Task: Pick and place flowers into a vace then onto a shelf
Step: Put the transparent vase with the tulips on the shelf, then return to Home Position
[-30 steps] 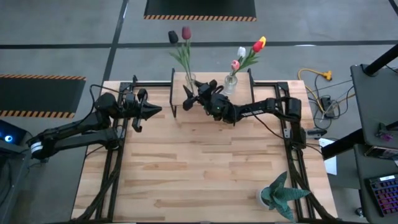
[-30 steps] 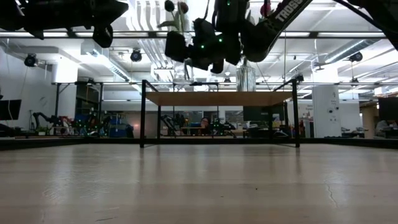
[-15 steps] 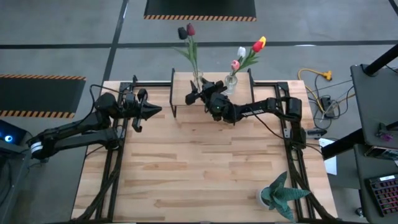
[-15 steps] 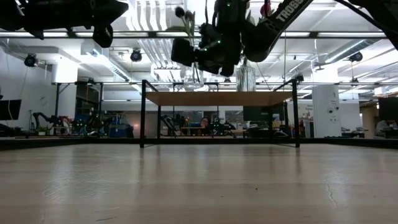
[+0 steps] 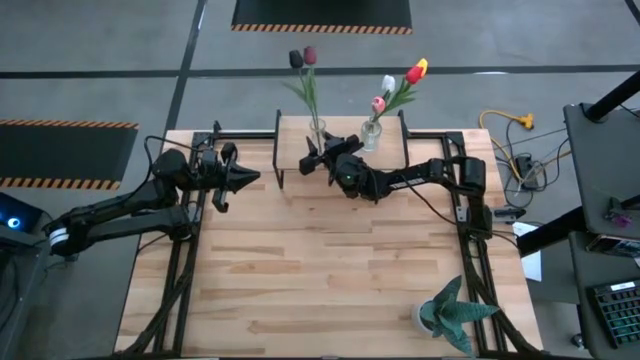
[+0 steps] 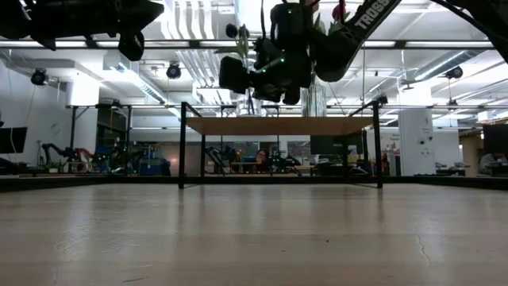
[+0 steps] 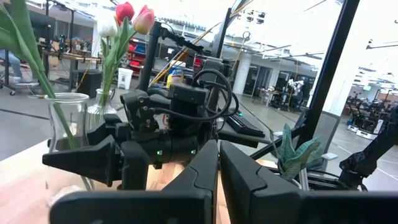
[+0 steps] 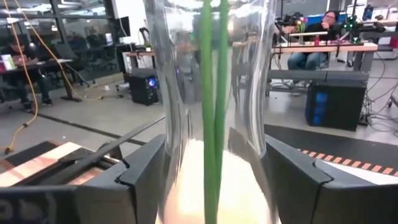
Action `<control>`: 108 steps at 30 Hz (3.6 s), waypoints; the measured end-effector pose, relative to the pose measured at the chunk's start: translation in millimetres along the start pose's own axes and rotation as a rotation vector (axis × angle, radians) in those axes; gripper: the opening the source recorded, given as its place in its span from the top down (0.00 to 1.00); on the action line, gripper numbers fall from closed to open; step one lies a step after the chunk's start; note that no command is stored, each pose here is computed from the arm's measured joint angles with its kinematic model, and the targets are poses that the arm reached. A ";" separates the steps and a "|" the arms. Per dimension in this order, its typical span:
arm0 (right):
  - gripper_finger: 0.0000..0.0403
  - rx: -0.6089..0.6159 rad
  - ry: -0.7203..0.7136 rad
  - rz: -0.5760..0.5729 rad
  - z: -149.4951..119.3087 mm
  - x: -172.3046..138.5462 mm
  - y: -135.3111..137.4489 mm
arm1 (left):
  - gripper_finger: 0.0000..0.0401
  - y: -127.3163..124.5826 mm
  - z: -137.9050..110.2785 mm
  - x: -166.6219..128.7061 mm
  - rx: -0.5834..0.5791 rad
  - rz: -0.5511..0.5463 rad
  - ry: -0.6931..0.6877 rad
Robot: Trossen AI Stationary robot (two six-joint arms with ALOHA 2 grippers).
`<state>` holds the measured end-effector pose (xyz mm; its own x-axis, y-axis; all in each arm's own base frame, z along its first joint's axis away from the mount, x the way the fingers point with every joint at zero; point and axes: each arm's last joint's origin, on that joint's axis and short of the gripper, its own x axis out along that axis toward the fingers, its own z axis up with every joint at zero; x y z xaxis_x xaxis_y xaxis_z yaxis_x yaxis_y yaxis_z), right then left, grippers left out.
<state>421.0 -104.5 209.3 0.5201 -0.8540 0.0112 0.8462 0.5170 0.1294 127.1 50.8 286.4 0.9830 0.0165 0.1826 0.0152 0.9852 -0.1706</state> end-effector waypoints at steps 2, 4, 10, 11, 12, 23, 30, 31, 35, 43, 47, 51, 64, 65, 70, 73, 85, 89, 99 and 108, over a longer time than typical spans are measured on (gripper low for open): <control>0.45 0.007 0.000 0.000 -1.2 -0.5 -0.8 | 1.00 0.0 0.0 0.0 0.000 0.000 0.000; 0.43 0.005 0.003 -0.001 -2.6 -1.0 -1.6 | 1.00 0.0 0.0 0.0 0.000 0.000 0.000; 0.42 0.001 0.006 0.001 -3.7 -1.3 -2.0 | 1.00 -0.6 -0.2 0.0 0.000 -0.023 0.006; 0.42 -0.003 0.007 0.002 -3.7 -1.4 -1.9 | 1.00 -1.0 -0.2 0.0 0.000 -0.036 0.009; 0.42 -0.011 0.007 0.004 -3.8 -1.6 -1.6 | 1.00 -1.3 -0.3 0.0 0.000 -0.044 0.012; 0.23 -0.063 0.013 0.077 -2.7 -2.9 2.8 | 1.00 -1.6 -0.4 0.0 0.000 -0.055 0.015; 0.10 -0.035 0.012 0.099 1.1 -9.4 8.0 | 1.00 -1.6 -0.5 0.0 -0.001 -0.055 0.015; 0.10 -0.027 0.004 0.109 5.9 -13.3 10.5 | 1.00 -1.6 -0.5 0.0 -0.001 -0.055 0.015; 0.10 -0.090 -0.046 0.124 30.1 -29.4 18.7 | 1.00 -1.6 -0.5 0.0 0.000 -0.055 0.015; 0.10 -0.207 -0.068 0.027 53.6 -63.2 26.6 | 1.00 -1.6 -0.3 0.0 0.000 -0.055 0.014; 0.10 -0.235 -0.043 -0.030 52.5 -72.5 23.1 | 1.00 -1.6 -0.4 0.0 -0.001 -0.054 0.015; 0.10 -0.208 -0.014 0.014 61.6 -95.9 22.4 | 1.00 -1.7 -0.2 -0.1 0.000 -0.054 0.014; 0.33 0.010 0.285 0.947 83.9 -165.4 -25.4 | 1.00 -3.2 1.3 -2.7 -0.022 -0.054 0.006; 0.37 -0.001 0.296 0.963 82.0 -169.2 -31.9 | 1.00 -3.1 0.7 -2.7 -0.025 -0.053 0.011; 0.67 -0.031 0.296 1.016 71.6 -190.1 -71.2 | 1.00 -5.7 2.0 -5.8 0.009 -0.078 0.010; 0.86 -0.015 0.271 1.021 67.5 -203.3 -97.4 | 1.00 -6.2 -1.8 -8.9 0.045 -0.070 0.039; 0.98 -0.040 0.168 1.025 39.9 -232.6 -160.6 | 1.00 4.5 -49.6 -13.8 -0.061 -0.035 0.140; 0.98 -0.014 0.153 1.024 37.4 -235.7 -168.5 | 1.00 5.6 -54.2 -15.2 -0.046 -0.033 0.071; 0.98 0.028 0.211 1.049 19.4 -236.6 -180.0 | 1.00 11.4 -85.3 -24.9 0.051 0.066 -0.040; 0.98 0.057 0.179 1.075 24.2 -218.1 -192.9 | 1.00 -4.5 -95.1 -17.9 0.029 0.019 -0.038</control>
<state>141.6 -19.3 205.9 0.9978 0.0660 0.0023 -0.0653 0.9808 0.1836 126.8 29.8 191.8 0.9755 0.0412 0.2162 -0.0094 0.9892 -0.1461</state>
